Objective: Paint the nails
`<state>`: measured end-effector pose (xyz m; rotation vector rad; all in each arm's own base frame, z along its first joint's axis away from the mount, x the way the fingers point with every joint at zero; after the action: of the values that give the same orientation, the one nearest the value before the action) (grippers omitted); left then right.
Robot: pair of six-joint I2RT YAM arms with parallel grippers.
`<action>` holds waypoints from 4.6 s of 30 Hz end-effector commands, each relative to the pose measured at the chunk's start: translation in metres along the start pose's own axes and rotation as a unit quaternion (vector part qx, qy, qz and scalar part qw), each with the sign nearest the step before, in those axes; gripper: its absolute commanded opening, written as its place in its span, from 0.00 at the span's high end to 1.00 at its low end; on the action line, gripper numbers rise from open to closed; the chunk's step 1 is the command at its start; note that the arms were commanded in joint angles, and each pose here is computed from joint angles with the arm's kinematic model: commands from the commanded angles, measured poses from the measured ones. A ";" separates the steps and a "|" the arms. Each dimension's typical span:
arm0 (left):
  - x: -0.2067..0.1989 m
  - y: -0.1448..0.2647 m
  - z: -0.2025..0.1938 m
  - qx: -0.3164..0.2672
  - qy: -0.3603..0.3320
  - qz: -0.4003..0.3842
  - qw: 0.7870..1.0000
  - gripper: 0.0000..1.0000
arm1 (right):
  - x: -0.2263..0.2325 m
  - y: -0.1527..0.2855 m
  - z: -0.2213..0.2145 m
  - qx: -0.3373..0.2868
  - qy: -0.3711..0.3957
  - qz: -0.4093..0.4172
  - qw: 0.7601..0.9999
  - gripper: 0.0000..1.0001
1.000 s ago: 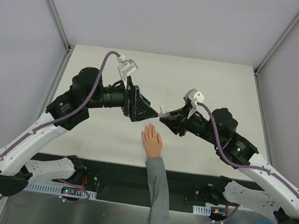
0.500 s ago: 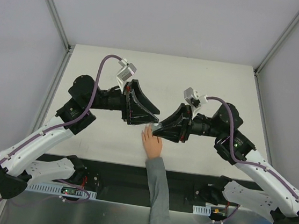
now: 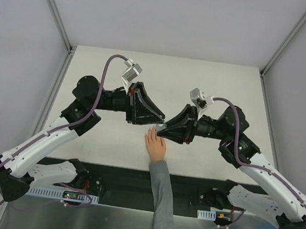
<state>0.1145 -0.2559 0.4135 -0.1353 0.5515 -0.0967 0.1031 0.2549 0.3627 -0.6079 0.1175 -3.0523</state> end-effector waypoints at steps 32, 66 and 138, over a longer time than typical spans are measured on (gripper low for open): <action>0.042 0.031 0.000 -0.138 0.009 0.337 0.931 1.00 | -0.026 -0.022 0.017 -0.042 0.160 -0.321 0.932 1.00; 0.016 0.036 -0.002 0.032 0.008 0.302 0.953 0.47 | -0.013 -0.030 0.017 0.016 0.156 -0.200 0.967 1.00; 0.005 0.046 0.019 0.004 -0.024 0.312 0.950 1.00 | -0.023 -0.041 -0.001 0.040 0.142 -0.189 0.971 1.00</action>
<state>0.1321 -0.2178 0.3994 0.1126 0.5755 0.5063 0.1226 0.2918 0.3343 -0.2381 -0.2788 -3.4811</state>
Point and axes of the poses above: each gripper's point midway between its finger pads, its own y axis back along the fingers, its own x axis along the line the jaws close on, z = x × y, the point moved 5 cm from there along y, back along the fingers, and after that the axes turned 2 degrees about -y, right-handed, at the moved point
